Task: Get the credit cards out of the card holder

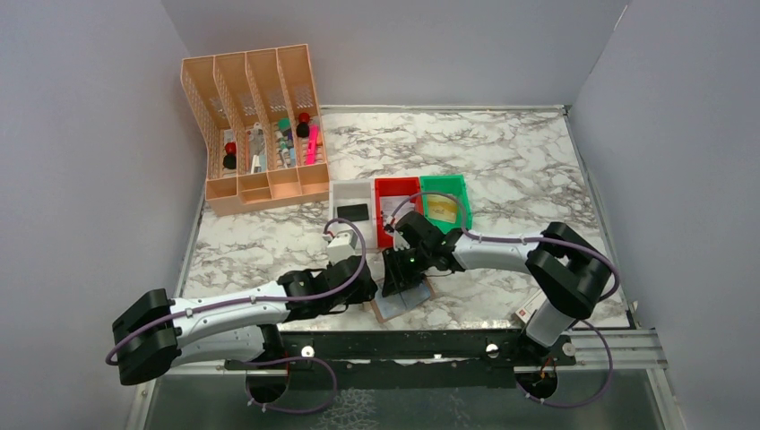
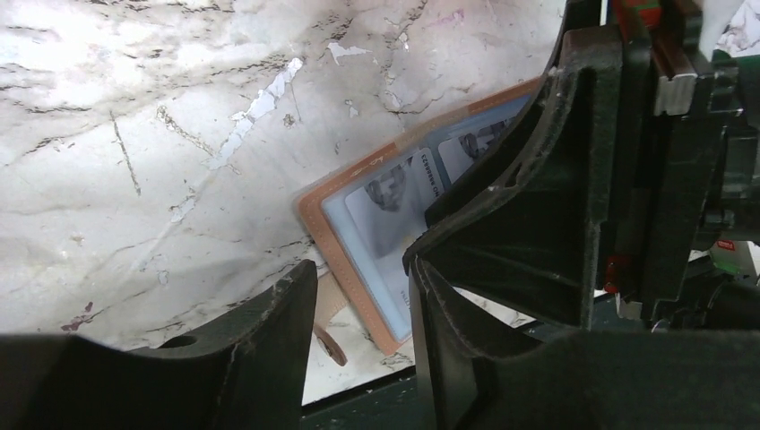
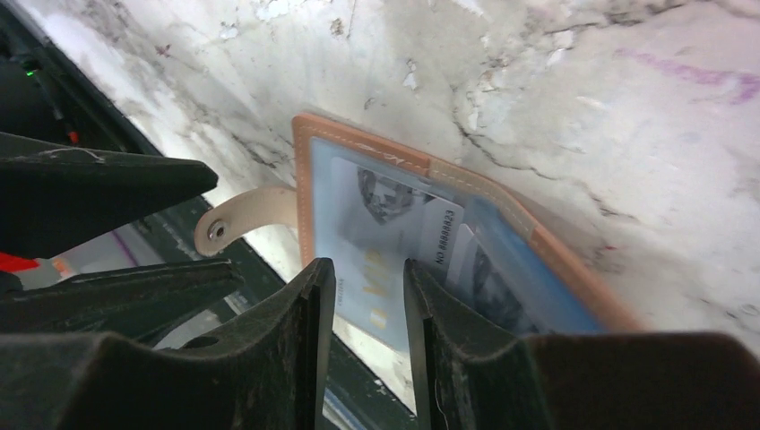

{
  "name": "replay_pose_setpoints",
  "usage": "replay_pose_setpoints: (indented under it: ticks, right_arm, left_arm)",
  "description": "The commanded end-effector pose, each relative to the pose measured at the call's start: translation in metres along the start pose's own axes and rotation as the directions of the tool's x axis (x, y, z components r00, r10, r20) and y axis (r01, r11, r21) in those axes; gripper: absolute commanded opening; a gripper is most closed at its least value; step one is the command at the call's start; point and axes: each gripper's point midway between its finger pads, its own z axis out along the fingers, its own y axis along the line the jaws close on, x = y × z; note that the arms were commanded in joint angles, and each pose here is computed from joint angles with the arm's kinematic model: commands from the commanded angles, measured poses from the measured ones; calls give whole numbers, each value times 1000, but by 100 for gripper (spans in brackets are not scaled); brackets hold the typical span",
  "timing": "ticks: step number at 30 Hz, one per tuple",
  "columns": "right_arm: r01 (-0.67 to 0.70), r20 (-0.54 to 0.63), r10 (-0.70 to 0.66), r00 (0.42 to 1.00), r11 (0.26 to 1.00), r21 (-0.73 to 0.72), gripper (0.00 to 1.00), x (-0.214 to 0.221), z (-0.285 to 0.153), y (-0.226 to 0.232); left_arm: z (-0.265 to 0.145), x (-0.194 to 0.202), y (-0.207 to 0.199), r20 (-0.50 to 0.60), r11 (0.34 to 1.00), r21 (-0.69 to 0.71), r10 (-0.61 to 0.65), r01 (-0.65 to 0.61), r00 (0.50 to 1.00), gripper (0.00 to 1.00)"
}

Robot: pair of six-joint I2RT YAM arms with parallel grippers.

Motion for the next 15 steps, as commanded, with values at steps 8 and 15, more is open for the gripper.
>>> replay_pose_setpoints:
  ticks: [8,15]
  right_arm:
    - [-37,-22,38,999,999,36,39,13,10,-15]
    - [-59,48,54,997,992,113,39,2,0,-22]
  left_arm:
    - [-9,-10,-37,17,984,179,-8,5,1000,40]
    - [9,13,-30,-77,993,115,18,-9,997,30]
